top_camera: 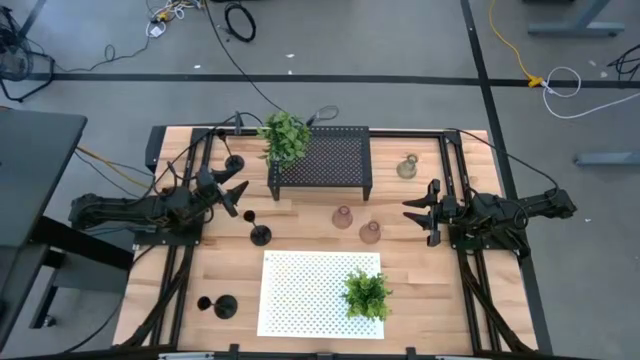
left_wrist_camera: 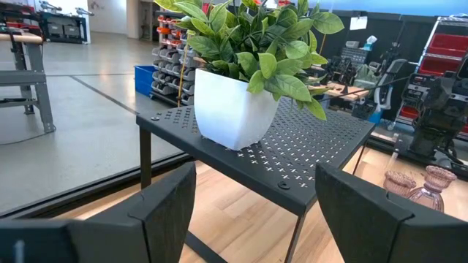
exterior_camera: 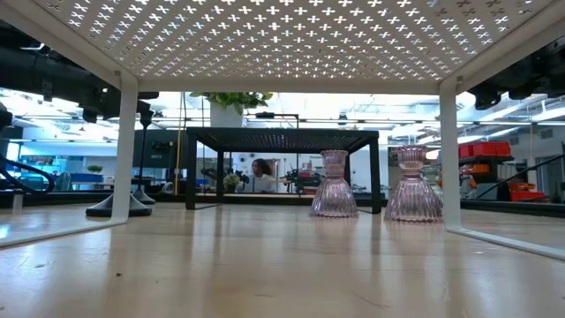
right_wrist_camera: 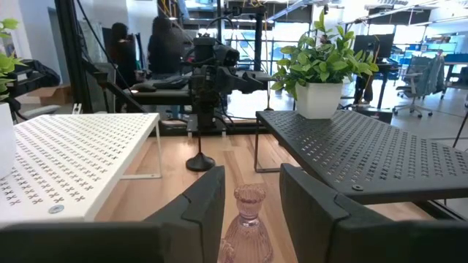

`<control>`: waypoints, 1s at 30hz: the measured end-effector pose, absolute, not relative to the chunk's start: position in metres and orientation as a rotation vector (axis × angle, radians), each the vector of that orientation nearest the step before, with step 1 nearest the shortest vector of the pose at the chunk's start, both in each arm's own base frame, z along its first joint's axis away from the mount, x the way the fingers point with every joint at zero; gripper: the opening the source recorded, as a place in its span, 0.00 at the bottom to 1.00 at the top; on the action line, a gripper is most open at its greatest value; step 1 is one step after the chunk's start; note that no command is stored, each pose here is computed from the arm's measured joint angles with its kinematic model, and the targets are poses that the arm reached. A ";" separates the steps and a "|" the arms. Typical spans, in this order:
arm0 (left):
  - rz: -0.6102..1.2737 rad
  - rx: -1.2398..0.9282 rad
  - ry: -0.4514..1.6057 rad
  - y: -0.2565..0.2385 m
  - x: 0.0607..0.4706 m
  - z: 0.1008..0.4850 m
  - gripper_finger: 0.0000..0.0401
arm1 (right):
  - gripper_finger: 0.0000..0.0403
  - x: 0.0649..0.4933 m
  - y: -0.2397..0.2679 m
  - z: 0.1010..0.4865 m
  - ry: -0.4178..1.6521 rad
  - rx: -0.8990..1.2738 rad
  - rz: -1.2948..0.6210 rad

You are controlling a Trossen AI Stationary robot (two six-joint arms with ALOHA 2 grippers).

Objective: Pick & Place candle stick holders

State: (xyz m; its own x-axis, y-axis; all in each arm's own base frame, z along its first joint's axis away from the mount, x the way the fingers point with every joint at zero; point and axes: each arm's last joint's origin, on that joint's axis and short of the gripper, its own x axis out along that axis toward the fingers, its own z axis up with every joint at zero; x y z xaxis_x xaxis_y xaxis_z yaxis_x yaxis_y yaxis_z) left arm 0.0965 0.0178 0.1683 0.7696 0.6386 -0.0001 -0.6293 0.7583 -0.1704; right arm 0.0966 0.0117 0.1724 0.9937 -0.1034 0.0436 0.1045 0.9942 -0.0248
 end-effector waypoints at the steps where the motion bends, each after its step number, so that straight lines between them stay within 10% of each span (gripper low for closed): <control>1: 0.691 -0.165 -0.059 0.018 0.097 0.168 0.70 | 0.33 0.097 0.012 0.172 -0.042 -0.027 -0.104; 22: 0.691 -0.181 -0.108 0.018 0.096 0.173 0.70 | 0.33 0.097 0.012 0.172 -0.042 -0.027 -0.104; 30: 0.968 -0.188 -0.147 0.023 0.090 0.174 0.70 | 0.33 0.097 0.012 0.172 -0.042 -0.027 -0.104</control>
State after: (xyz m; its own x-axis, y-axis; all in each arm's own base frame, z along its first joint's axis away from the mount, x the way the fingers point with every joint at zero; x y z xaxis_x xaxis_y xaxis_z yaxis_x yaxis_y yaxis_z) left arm 0.0903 0.0233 0.1743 0.5594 0.8279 0.0404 -0.8024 0.5531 -0.2241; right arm 0.0966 0.0117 0.1724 0.9937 -0.1034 0.0430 0.1045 0.9942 -0.0250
